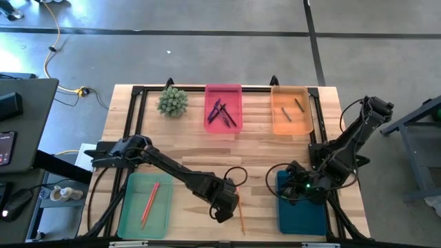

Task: Sort crayons/erasers/pens/pencils in bins
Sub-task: Put the light green eraser into the blue bin

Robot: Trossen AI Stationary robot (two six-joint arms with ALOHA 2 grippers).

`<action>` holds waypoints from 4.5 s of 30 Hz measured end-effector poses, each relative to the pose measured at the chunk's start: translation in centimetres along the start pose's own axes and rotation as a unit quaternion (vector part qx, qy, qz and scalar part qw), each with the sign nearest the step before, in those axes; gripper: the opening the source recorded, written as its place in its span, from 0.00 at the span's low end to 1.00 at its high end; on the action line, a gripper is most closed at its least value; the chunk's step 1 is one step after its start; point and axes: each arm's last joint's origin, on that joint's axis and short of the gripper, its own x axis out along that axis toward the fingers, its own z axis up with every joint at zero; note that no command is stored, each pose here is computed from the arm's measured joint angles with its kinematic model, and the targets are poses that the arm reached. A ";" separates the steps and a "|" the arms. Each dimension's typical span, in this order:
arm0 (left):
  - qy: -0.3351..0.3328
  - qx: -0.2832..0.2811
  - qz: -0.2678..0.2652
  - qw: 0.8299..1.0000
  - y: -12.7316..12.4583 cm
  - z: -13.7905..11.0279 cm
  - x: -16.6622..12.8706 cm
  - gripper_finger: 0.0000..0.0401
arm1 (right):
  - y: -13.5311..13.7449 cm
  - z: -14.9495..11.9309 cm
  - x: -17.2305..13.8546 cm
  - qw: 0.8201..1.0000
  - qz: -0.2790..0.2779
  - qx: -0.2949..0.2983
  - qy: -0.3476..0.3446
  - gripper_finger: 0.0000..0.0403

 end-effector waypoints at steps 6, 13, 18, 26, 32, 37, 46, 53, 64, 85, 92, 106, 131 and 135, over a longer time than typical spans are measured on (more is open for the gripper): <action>0.018 0.028 -0.015 0.999 -0.1 -0.1 0.0 0.04 | 0.0 0.0 0.0 1.000 -0.002 -0.013 0.001 0.49; 0.038 0.108 -0.038 0.993 -0.4 -0.5 0.0 0.19 | -0.1 0.0 0.0 1.000 -0.004 -0.020 0.001 0.49; 0.004 0.251 -0.042 0.967 -1.6 -1.4 0.5 0.31 | -0.1 0.0 0.0 1.000 -0.007 -0.024 0.001 0.49; -0.038 0.287 -0.023 0.957 -1.8 -1.6 1.5 0.36 | -0.2 0.1 0.0 1.000 -0.008 -0.025 -0.005 0.49; -0.039 0.279 -0.022 0.959 -0.9 -0.5 1.6 0.36 | -0.2 0.1 0.0 1.000 -0.009 -0.025 -0.010 0.49; -0.030 0.247 -0.045 0.967 -0.7 0.1 1.6 0.36 | -0.2 0.1 0.0 1.000 -0.010 -0.026 -0.011 0.49; -0.027 0.206 -0.050 0.977 -0.2 0.7 1.7 0.36 | -0.3 0.1 0.0 0.999 -0.013 -0.027 -0.012 0.49; -0.012 0.258 -0.049 0.965 -0.3 0.3 2.3 0.44 | -0.3 0.1 0.0 0.999 -0.013 -0.027 -0.012 0.49; -0.007 0.290 -0.008 0.957 -0.3 -0.3 3.8 0.56 | -0.4 0.1 0.1 0.999 -0.018 -0.030 -0.012 0.49; 0.019 0.314 0.027 0.949 0.1 -0.7 6.8 0.48 | -0.4 0.4 -0.6 1.000 -0.008 -0.025 -0.008 0.49; 0.017 0.313 0.032 0.949 -0.1 -0.9 6.8 0.28 | -0.5 1.0 -1.8 1.000 0.018 -0.012 -0.011 0.49; 0.021 0.290 0.028 0.956 0.0 -1.0 6.8 0.14 | -0.3 1.0 -2.1 0.999 0.037 -0.004 0.006 0.49; -0.079 0.251 0.036 0.964 -2.1 2.1 2.6 0.13 | 1.8 -0.5 1.6 0.998 0.058 0.023 -0.024 0.49; -0.116 0.242 0.059 0.961 -2.2 3.0 1.7 0.13 | 2.0 -0.6 2.1 0.997 0.058 0.029 -0.050 0.49</action>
